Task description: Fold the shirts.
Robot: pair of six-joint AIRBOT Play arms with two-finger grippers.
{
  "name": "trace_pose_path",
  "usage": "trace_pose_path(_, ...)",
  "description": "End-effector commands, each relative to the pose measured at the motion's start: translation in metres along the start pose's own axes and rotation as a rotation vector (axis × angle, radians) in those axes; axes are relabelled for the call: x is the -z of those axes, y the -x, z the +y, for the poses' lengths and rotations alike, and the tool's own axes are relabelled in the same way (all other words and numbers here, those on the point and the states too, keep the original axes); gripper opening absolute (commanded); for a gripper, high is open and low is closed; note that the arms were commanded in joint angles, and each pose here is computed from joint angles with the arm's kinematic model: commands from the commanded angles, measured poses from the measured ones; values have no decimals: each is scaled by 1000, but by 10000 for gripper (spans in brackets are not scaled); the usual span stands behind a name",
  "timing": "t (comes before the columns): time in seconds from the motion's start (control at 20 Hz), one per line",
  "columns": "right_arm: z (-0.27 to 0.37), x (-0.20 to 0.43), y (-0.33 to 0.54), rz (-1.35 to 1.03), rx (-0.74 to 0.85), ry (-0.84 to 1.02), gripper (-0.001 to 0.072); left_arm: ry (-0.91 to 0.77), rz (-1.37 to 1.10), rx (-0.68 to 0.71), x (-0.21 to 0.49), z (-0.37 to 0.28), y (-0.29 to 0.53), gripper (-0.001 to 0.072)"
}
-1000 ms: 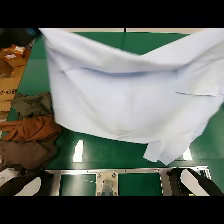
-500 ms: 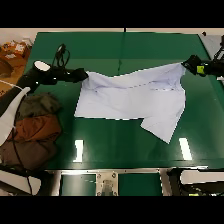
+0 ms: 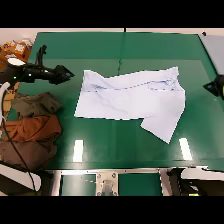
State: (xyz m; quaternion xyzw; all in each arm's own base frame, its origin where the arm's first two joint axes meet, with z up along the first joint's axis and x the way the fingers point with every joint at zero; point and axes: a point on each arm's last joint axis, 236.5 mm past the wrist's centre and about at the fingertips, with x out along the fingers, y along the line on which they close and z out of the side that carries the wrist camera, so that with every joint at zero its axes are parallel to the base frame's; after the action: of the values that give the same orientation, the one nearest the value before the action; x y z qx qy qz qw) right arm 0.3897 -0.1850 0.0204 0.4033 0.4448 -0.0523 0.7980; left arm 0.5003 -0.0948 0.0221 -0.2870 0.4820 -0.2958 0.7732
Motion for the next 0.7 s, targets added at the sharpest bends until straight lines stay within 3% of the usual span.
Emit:
trace_pose_path(0.0,-57,70,4,124,45,-183,418,36,40,28,9,10,26,531)
trace_pose_path(0.25,-67,146,-50,275,-10,-257,420,26,47,29,10,9,25,531)
trace_pose_path(0.5,-31,131,-88,274,-129,-255,419,48,114,26,25,9,28,531)
trace_pose_path(0.6,-25,124,-96,284,-133,-230,346,85,163,-29,38,22,31,532)
trace_pose_path(0.65,-25,120,-99,283,-133,-222,272,108,201,-70,47,31,32,532)
